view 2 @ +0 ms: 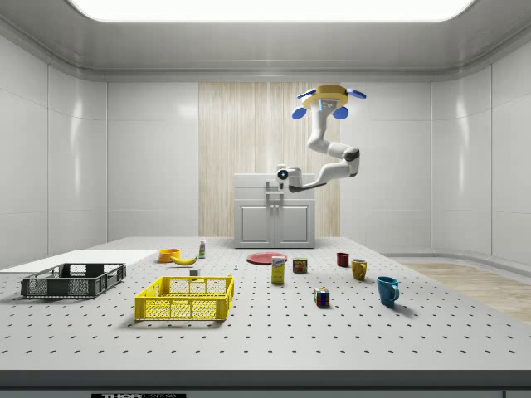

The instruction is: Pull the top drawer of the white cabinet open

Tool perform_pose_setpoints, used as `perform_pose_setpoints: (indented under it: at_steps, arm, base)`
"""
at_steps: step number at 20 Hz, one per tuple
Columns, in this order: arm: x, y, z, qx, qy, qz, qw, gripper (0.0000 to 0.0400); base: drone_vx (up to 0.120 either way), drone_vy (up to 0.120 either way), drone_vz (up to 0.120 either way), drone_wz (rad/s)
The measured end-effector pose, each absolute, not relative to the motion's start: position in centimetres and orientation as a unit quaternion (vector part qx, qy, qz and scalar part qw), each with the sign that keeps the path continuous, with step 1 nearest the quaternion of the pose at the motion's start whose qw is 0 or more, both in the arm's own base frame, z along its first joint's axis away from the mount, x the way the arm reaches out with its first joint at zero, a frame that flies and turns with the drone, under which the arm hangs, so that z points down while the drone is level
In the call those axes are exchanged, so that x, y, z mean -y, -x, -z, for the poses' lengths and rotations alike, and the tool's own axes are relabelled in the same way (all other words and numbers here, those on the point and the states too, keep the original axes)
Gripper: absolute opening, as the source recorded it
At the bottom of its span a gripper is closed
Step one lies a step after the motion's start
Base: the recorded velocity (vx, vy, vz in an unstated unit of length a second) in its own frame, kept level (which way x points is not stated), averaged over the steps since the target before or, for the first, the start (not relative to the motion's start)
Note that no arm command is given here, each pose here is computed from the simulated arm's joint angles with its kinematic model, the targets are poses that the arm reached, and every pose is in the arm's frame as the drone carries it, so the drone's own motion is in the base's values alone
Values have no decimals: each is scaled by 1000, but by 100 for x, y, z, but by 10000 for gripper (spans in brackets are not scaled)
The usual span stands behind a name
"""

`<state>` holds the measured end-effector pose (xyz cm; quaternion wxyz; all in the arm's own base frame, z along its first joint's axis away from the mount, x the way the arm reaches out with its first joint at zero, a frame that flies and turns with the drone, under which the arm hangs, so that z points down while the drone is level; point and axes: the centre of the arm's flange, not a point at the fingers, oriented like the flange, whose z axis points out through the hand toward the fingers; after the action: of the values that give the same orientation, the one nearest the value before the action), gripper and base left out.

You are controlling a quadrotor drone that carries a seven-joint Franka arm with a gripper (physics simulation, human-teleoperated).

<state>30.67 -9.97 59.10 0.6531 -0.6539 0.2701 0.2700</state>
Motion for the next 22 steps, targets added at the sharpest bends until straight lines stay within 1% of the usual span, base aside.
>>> perform_pose_setpoints:
  at_steps: [3, 8, 22]
  arm:
    - [949, -3067, -5910, -270, 654, -270, 653, 305]
    - [762, -3066, -5911, -270, 654, -270, 653, 305]
    - [30, -3062, -5912, -270, 654, -270, 653, 305]
  base:
    - [0, 0, 0, 0]
    - [0, 0, 0, 0]
    - [0, 0, 0, 0]
